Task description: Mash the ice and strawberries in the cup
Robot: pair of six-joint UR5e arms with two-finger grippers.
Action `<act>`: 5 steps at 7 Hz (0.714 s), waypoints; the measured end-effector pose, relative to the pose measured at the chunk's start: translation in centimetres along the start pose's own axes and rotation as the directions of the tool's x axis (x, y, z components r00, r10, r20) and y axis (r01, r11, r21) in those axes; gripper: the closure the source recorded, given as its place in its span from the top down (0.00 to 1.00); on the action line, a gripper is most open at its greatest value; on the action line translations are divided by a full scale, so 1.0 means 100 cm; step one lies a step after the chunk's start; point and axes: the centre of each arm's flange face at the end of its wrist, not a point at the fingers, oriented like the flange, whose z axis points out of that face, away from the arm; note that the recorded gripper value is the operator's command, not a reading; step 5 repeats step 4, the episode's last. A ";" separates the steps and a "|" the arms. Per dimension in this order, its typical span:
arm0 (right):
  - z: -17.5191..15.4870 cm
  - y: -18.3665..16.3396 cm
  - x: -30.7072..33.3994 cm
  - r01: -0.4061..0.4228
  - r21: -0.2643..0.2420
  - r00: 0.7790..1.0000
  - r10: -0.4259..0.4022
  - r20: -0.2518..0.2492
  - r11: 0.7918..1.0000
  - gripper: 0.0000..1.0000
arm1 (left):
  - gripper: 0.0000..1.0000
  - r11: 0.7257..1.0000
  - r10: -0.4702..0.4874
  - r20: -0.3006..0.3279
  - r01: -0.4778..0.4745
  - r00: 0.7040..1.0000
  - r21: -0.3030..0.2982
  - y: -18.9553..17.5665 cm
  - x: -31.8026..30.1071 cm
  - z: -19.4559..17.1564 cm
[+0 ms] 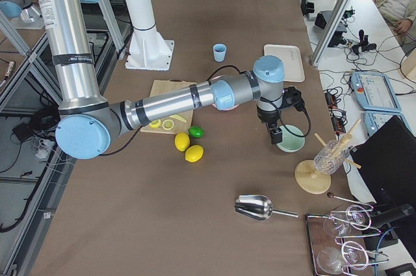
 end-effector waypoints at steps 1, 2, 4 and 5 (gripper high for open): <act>-0.001 0.000 0.000 0.001 0.002 1.000 -0.001 -0.002 1.000 1.00 | 0.98 1.000 0.010 -0.001 -0.010 1.000 0.004 -0.001 0.001 0.000; -0.002 -0.001 -0.001 0.003 0.004 1.000 -0.003 -0.004 1.000 1.00 | 0.98 1.000 0.016 -0.001 -0.016 1.000 0.008 -0.002 0.002 -0.001; -0.002 -0.004 -0.002 0.007 0.006 1.000 -0.007 -0.005 1.000 1.00 | 0.98 1.000 0.014 -0.003 -0.014 1.000 0.006 -0.001 0.001 0.000; -0.002 -0.004 -0.002 0.007 0.006 1.000 -0.007 -0.005 1.000 1.00 | 0.98 1.000 0.014 -0.003 -0.014 1.000 0.006 -0.001 0.001 0.000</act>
